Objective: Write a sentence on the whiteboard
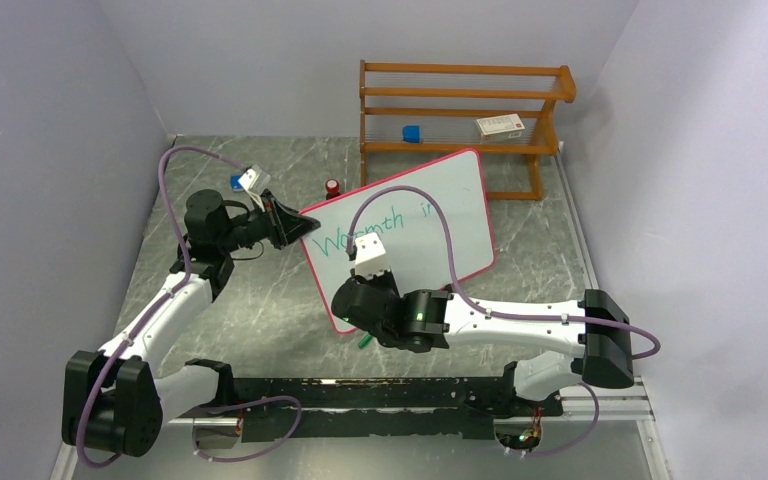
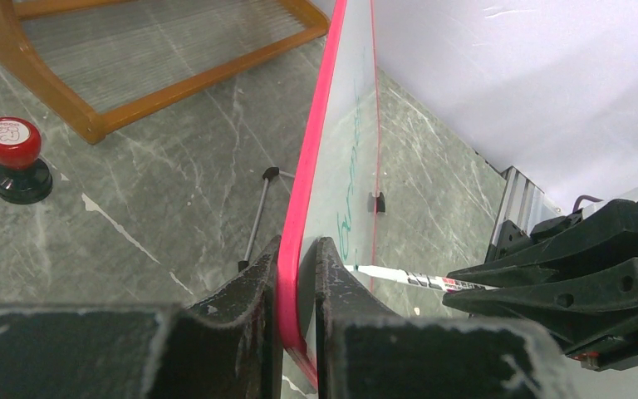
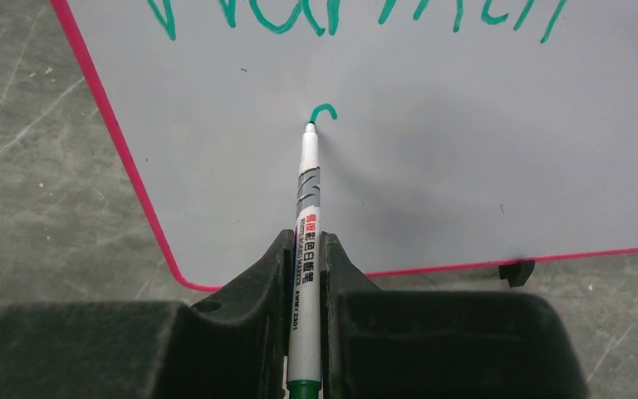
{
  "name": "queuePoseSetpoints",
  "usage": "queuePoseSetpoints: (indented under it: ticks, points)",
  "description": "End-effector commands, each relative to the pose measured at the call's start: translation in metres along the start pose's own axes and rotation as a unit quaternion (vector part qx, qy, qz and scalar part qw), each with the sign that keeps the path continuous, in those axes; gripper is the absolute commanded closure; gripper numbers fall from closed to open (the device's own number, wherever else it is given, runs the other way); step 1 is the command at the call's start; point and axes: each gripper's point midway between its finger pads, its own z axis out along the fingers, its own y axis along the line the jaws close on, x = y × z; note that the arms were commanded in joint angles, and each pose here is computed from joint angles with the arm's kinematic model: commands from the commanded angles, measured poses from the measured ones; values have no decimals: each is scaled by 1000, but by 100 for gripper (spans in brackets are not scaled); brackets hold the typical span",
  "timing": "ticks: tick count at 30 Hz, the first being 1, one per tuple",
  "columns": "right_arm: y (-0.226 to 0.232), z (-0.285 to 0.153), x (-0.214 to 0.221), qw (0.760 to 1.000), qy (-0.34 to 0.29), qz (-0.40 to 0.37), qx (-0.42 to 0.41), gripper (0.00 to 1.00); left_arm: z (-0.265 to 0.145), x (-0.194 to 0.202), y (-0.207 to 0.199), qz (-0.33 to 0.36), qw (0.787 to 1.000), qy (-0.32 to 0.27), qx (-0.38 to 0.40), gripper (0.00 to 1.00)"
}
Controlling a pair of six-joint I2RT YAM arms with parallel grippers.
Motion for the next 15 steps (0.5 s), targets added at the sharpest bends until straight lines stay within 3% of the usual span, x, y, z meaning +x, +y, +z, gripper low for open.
queuePoseSetpoints:
  ticks: [1,15]
  points:
    - [1,5,16,1000,26,2,3,100,-2,33,14,8,999,46,-27,95]
    - [-2,2,42,998,56,-3,5,100,-3,33,14,8,999,46,-28,95]
